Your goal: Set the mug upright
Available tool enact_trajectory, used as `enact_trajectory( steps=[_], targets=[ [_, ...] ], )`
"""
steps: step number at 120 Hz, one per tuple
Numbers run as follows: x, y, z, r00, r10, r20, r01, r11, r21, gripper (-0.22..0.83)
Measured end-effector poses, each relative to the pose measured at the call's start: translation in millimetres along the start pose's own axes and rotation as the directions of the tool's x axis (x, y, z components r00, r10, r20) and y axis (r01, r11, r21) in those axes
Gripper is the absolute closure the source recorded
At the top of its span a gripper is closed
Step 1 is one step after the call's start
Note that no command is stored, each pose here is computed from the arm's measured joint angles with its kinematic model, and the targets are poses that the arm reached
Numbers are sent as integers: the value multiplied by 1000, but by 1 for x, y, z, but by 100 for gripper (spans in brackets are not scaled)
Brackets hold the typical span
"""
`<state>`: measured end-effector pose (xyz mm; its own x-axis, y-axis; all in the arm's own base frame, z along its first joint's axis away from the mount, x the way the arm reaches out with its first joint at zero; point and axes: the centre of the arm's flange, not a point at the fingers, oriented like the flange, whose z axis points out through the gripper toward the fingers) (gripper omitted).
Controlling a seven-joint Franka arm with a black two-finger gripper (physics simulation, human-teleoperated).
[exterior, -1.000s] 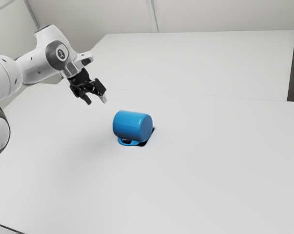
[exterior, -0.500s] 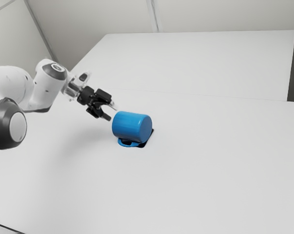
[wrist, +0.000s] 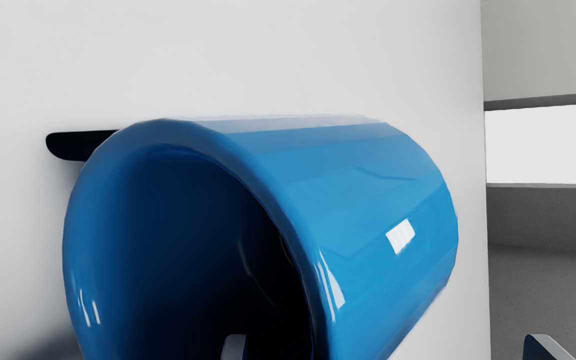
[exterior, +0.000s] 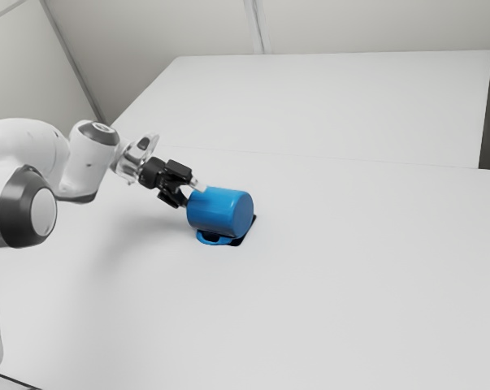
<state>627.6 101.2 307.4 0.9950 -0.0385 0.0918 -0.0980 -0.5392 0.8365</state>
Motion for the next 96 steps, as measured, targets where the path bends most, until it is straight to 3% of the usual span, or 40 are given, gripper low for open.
enact_trajectory(
  steps=[72,88,96],
  targets=[
    [6,0,3,997,46,-69,-50,997,-66,1],
    [7,2,2,995,51,-80,-57,996,-71,13],
    [7,1,3,995,51,-84,-57,996,-72,25]
  ],
)
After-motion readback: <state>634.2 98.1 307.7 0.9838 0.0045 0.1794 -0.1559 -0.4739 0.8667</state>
